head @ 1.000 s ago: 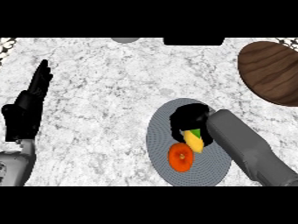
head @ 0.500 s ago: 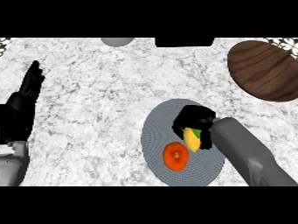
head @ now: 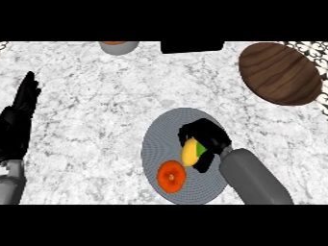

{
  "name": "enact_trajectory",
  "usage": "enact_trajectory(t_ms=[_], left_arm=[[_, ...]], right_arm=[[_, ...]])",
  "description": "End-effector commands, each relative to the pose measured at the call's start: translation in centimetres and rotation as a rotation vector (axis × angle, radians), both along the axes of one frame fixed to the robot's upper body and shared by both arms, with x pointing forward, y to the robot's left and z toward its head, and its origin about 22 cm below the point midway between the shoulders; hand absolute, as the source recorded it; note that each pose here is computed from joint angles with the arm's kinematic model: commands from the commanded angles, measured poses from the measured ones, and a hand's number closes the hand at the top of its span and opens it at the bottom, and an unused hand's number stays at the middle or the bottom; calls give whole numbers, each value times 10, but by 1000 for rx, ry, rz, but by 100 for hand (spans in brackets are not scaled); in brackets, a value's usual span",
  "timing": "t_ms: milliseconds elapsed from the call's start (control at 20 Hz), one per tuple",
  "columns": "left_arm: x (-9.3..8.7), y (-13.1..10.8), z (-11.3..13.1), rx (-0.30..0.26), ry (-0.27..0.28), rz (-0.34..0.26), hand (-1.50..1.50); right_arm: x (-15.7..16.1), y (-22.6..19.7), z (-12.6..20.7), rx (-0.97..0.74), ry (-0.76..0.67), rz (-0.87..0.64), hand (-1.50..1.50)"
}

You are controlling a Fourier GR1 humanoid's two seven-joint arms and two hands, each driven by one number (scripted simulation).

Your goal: Pick the lemon from the placemat and place it in the bowl

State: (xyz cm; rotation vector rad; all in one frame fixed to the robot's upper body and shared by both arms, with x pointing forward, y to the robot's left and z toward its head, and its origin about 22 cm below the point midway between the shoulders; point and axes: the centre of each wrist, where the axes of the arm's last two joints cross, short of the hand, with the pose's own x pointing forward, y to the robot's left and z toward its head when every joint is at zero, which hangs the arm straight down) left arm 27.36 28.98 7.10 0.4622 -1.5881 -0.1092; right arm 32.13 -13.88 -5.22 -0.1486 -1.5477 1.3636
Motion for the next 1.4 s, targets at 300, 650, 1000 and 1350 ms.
enact_trajectory(t_ms=[300,650,1000,1350], left_arm=[[-6,10,-5,15,-7,10,0],[6,-17,2,-1,-39,-57,0],[15,-21,26,9,-49,-111,0],[24,-28,10,-17,-46,-103,0]], right_arm=[[-29,-34,77,228,-210,-416,150],[-49,-80,154,279,-275,-644,150],[1,-154,151,386,-313,-792,150],[40,-218,156,370,-434,-878,150]])
